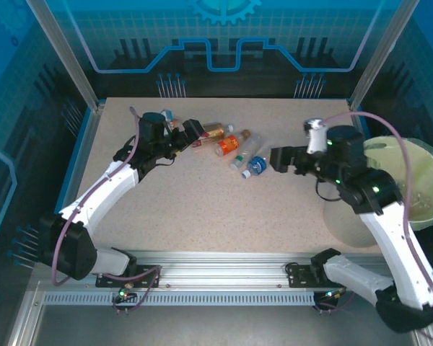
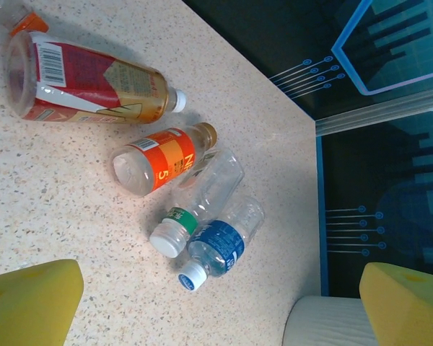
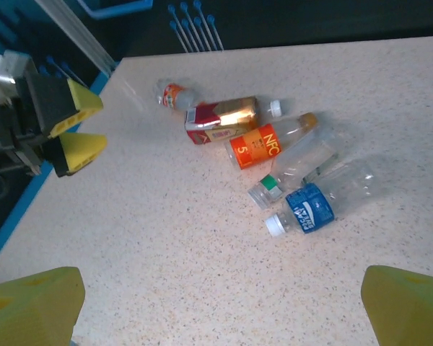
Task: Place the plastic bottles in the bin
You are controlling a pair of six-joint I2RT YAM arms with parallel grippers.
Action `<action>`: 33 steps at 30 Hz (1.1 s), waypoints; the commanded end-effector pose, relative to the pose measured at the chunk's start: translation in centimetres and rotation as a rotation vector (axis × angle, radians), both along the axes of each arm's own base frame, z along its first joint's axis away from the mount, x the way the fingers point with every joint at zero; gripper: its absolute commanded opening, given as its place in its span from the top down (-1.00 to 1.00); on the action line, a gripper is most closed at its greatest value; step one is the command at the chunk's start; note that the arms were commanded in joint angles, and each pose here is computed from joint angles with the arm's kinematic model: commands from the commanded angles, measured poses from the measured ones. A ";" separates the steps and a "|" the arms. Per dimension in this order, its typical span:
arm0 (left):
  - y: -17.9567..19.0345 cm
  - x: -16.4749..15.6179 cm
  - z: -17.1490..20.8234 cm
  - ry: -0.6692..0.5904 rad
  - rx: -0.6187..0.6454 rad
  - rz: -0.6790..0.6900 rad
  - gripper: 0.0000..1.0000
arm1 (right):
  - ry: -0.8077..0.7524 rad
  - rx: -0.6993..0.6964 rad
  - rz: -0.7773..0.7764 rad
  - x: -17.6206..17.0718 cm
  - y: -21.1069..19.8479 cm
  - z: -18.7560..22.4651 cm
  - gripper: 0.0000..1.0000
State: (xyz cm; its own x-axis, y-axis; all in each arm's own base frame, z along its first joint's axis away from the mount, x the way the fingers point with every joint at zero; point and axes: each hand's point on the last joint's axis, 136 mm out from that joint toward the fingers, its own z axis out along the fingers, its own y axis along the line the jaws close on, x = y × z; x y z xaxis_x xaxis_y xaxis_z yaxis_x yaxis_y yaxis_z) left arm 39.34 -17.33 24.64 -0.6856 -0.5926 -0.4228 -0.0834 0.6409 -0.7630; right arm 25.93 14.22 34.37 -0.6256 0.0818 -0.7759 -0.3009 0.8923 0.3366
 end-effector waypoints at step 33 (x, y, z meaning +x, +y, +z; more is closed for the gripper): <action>2.7 -1.5 -1.7 0.062 0.045 0.040 -0.98 | 0.526 0.037 -0.871 16.0 -2.4 -28.0 -0.91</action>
State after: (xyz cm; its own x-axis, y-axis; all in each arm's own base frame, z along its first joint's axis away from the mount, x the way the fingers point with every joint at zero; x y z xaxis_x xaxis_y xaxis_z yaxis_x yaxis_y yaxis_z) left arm 38.20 -15.34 22.97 -0.6917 -0.6071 -0.3911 -0.1574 0.6553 -0.7388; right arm 40.65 12.02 6.61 -0.6348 0.6486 -0.4200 0.6081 0.7547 0.2464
